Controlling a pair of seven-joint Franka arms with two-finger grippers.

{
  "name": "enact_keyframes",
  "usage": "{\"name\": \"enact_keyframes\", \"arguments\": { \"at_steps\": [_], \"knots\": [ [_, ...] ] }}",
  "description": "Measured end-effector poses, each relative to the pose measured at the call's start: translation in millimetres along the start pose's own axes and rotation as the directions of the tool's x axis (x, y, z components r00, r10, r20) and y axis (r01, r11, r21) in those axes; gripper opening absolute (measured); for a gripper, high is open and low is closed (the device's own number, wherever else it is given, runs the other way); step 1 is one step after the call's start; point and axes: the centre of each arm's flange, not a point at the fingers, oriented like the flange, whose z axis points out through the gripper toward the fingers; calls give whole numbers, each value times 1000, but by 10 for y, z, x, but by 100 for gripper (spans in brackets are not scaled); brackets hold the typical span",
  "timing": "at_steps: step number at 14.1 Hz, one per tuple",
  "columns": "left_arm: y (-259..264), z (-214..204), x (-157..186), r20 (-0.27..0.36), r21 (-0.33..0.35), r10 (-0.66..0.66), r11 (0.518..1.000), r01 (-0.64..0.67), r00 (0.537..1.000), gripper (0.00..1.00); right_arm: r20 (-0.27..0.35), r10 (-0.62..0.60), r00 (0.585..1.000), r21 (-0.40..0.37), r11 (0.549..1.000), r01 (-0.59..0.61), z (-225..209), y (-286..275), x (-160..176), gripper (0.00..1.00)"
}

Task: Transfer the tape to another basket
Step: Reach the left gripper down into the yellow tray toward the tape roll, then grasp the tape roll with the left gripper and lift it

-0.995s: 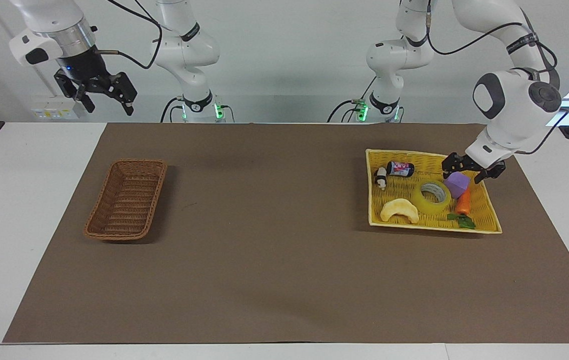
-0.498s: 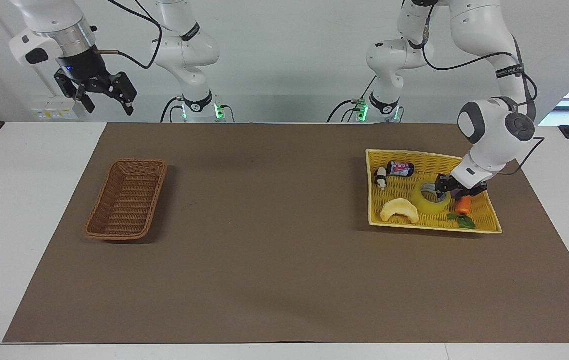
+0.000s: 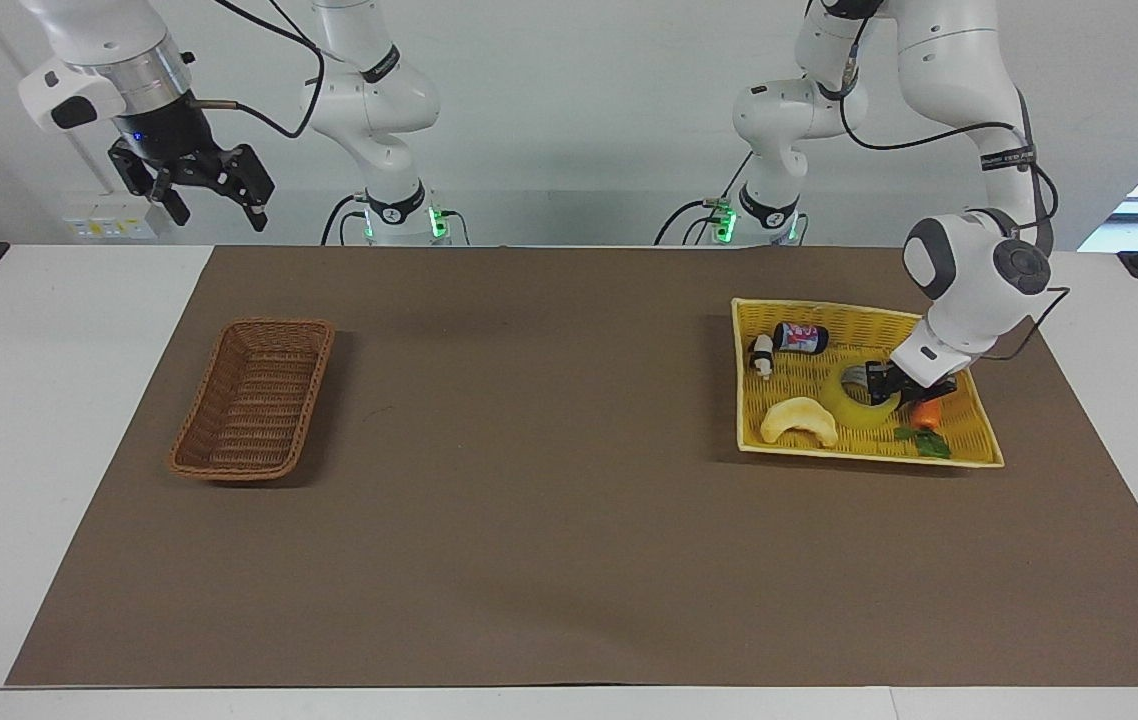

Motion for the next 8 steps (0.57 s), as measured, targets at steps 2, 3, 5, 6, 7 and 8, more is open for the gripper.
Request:
{"name": "enact_keyframes", "arguments": {
  "at_steps": [2, 3, 5, 6, 7, 8],
  "knots": [
    [5, -6, 5, -2, 0, 1, 1000, -1, 1000, 22, 0, 0, 1000, 0, 1000, 0, 0, 0, 0, 100],
    [2, -22, 12, -2, 0, 1, 1000, -1, 1000, 22, 0, 0, 1000, 0, 1000, 0, 0, 0, 0, 100],
    [-15, -165, 55, 14, -6, 0, 1000, 0, 1000, 22, 0, 0, 1000, 0, 1000, 0, 0, 0, 0, 100],
    [-25, -306, 95, 27, -11, 0, 1000, 0, 1000, 22, 0, 0, 1000, 0, 1000, 0, 0, 0, 0, 100],
    [-33, -488, 134, 40, -15, -4, 1000, 4, 999, 22, 0, 0, 1000, 0, 1000, 0, -1, 0, 0, 100],
    [-31, -683, 148, 47, -18, -13, 1000, 14, 999, 22, 0, 0, 1000, 0, 1000, 0, -1, 1, 0, 100]
  ]
}}
